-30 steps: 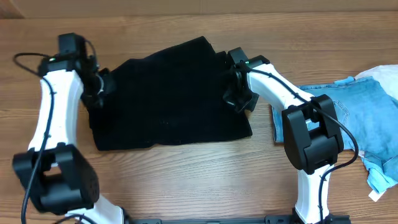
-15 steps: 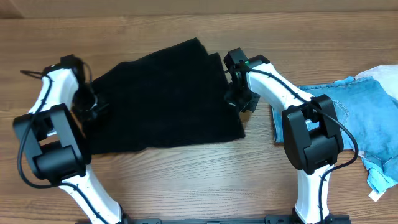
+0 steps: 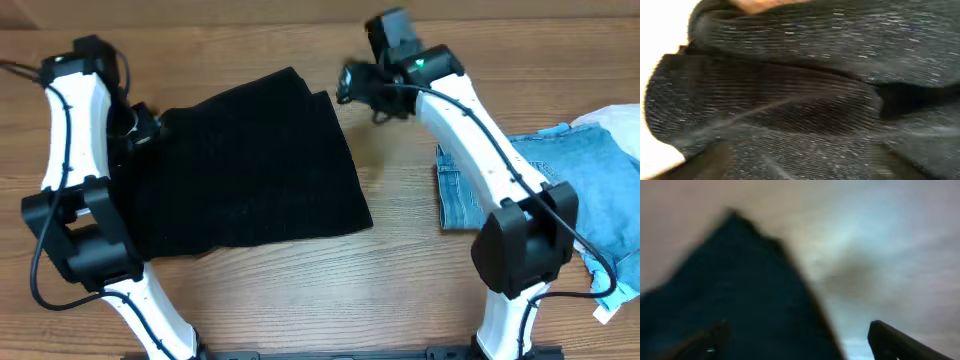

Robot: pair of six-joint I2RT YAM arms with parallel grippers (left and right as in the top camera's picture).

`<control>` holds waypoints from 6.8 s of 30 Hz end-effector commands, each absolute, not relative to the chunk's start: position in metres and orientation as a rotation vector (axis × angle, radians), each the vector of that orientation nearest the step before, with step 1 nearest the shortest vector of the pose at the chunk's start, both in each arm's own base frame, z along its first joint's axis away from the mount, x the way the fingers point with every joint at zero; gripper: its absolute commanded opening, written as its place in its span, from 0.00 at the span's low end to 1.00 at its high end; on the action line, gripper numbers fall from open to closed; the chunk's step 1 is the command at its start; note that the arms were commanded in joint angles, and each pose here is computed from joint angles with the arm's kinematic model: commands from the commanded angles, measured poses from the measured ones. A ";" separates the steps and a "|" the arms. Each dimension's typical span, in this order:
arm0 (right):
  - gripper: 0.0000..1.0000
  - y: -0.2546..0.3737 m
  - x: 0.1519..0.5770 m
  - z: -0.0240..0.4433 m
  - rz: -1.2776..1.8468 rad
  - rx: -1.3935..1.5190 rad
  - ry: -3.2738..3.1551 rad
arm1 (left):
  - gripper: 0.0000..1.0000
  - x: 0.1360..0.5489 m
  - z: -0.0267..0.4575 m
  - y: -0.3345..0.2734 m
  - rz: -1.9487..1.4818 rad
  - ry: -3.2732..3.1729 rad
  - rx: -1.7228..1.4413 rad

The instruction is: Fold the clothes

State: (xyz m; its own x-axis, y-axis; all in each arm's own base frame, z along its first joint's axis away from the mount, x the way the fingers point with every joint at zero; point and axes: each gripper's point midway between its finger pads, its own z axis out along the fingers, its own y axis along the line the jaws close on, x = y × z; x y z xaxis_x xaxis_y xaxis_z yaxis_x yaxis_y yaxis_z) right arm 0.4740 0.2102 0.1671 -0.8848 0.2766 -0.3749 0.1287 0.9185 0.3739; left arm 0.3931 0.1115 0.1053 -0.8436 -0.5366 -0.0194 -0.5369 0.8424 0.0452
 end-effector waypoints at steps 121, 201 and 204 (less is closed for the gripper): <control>0.05 0.095 0.310 0.092 -0.513 0.953 2.974 | 0.04 0.399 0.111 0.178 0.115 2.798 -1.073; 1.00 0.123 0.572 0.149 0.253 0.389 2.535 | 1.00 0.409 0.146 0.042 -0.157 2.964 -0.447; 1.00 0.109 0.530 0.193 0.250 0.418 2.613 | 1.00 0.415 0.172 -0.015 -0.252 2.905 -0.045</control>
